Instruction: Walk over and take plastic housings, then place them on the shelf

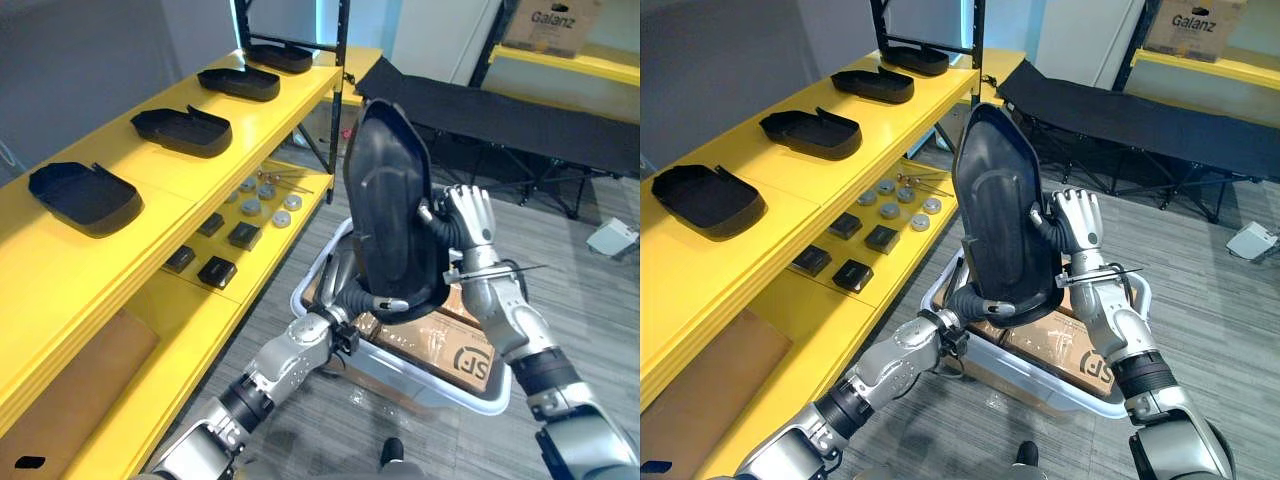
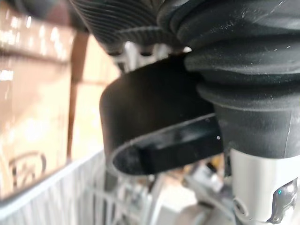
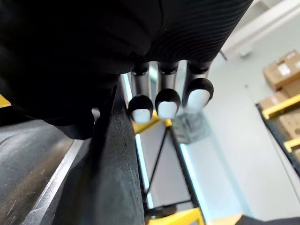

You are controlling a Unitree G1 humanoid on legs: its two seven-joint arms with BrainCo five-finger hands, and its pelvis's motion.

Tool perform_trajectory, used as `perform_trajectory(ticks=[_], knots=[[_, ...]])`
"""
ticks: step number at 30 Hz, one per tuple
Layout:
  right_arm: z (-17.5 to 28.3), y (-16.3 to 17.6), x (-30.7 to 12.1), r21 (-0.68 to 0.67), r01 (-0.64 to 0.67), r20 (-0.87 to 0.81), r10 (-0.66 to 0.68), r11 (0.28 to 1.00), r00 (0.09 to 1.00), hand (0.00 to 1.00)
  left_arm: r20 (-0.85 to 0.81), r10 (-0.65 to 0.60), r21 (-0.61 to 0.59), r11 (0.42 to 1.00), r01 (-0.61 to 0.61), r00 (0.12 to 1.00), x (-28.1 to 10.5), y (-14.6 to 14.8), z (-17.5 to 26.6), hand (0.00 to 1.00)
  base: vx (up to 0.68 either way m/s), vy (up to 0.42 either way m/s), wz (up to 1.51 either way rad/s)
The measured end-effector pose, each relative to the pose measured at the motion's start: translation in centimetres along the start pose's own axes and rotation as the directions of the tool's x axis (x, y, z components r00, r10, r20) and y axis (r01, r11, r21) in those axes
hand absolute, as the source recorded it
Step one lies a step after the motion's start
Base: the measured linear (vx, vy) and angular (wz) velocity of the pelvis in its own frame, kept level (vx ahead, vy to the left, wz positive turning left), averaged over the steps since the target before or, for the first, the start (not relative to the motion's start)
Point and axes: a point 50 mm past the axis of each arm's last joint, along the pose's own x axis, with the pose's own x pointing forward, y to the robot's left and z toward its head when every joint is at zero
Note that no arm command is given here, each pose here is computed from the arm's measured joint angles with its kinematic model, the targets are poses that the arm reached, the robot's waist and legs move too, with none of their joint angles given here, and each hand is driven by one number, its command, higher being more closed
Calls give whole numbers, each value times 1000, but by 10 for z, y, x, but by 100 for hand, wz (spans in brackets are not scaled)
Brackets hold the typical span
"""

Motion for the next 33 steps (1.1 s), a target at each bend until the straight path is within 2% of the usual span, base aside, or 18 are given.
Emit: perform_trajectory(ticks=[2,3,8,13,14,15,16,20,22,26,33], knots=[[5,4,-1,14,-9,12,9,1000,1000,100,-9,38,37,999,-37,999,-3,3,-6,0,-36,5,2],[6,5,-1,17,-12,14,12,1000,1000,100,-11,47,52,998,-46,999,-4,4,-7,100,-28,9,4],[12,10,-2,75,-6,4,6,997,1000,100,47,144,104,983,-148,988,-9,10,-7,100,-5,-1,6],[21,17,-8,201,44,-55,-34,979,998,100,138,310,67,945,-321,941,-17,27,2,100,0,0,0],[25,20,-11,240,54,-77,-37,969,996,100,146,345,46,934,-354,927,-20,30,1,100,9,34,-1],[35,34,-28,326,53,-146,-5,944,989,100,136,436,-94,899,-427,889,-32,37,-8,100,9,35,-1],[35,37,-32,332,43,-156,10,942,988,100,127,457,-140,887,-440,880,-34,39,-10,100,0,0,0],[41,45,-43,389,43,-191,35,920,981,100,119,494,-230,857,-460,861,-36,46,-8,100,0,0,0],[48,49,-47,435,57,-224,47,899,973,100,99,501,-313,836,-451,860,-37,49,-9,100,-1,15,-6],[52,50,-48,439,59,-224,45,897,973,100,72,491,-361,824,-436,868,-37,47,-13,100,0,4,-2],[55,52,-50,459,72,-235,43,885,971,100,71,489,-344,830,-439,869,-37,44,-14,100,0,0,0]])
